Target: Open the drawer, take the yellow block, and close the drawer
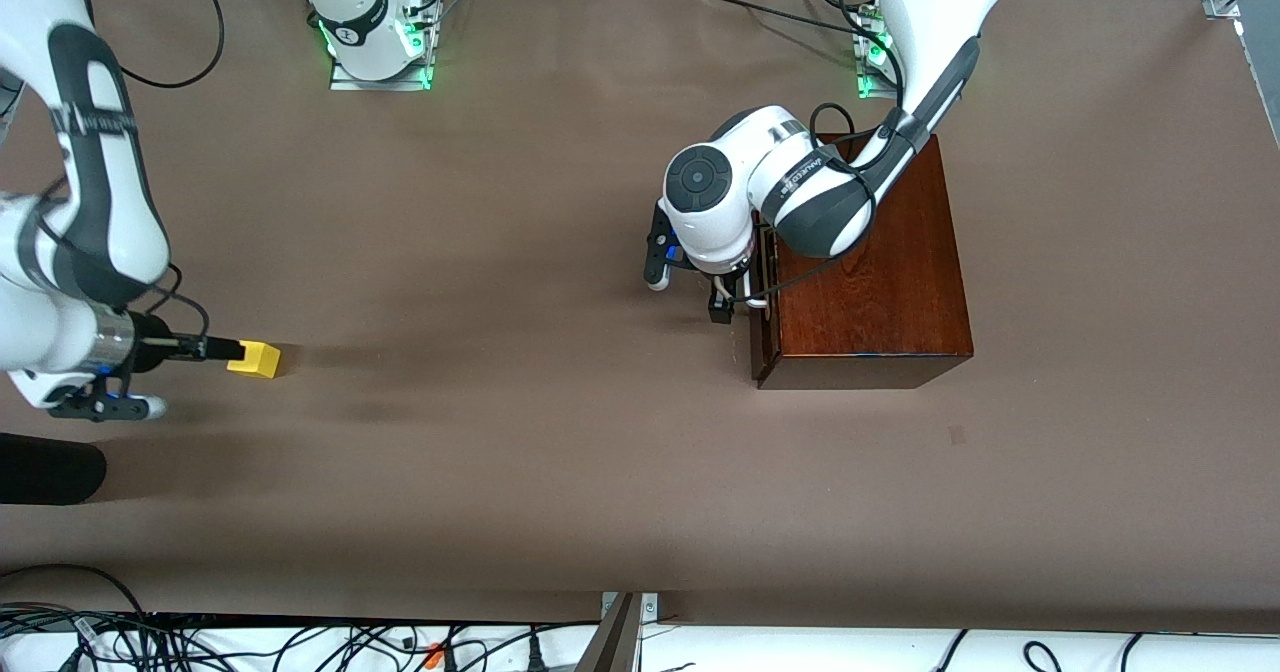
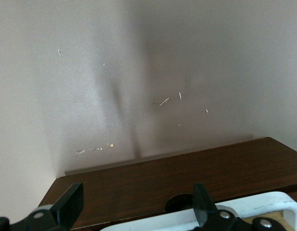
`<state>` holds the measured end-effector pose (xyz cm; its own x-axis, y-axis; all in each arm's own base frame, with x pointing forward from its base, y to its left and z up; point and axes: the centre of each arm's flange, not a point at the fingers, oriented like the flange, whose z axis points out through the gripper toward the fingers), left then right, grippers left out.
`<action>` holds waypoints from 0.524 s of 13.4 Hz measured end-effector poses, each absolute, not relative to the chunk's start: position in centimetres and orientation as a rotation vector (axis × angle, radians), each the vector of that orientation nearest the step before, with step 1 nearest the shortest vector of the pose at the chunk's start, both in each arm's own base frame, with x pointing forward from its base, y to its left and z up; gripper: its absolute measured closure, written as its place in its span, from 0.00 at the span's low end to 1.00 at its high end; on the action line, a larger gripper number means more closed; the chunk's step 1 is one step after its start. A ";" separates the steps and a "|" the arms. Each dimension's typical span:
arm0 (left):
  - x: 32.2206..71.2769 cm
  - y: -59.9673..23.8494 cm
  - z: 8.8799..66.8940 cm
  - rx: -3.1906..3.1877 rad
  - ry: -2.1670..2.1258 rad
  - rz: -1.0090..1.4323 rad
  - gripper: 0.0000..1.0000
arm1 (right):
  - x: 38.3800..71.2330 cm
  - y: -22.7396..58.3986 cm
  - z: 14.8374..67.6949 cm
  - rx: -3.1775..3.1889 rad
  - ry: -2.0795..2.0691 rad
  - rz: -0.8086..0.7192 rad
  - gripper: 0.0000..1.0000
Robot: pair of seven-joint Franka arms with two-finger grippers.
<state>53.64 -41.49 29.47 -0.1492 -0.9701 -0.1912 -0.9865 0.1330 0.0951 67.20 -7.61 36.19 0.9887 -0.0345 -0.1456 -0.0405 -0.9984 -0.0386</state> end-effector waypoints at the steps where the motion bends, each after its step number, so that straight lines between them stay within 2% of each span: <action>1: 53.6 -41.5 29.6 -1.991 2.301 0.302 0.00 | 66.7 -6.4 39.0 -3.098 0.059 0.219 0.00; 5: 53.5 -42.1 30.5 -2.088 2.314 0.279 0.00 | 63.8 -3.9 47.9 -3.117 0.025 0.184 0.00; 7: 54.1 -42.5 33.1 -2.180 2.296 0.210 0.00 | 62.2 -2.7 51.2 -3.125 0.040 0.181 0.00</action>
<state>54.09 -42.52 33.13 -0.0555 -0.9961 -0.0680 -0.9920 0.0472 0.1171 62.24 -2.67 51.24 0.9930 -0.0251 -0.1155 -0.0264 -0.9996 -0.0095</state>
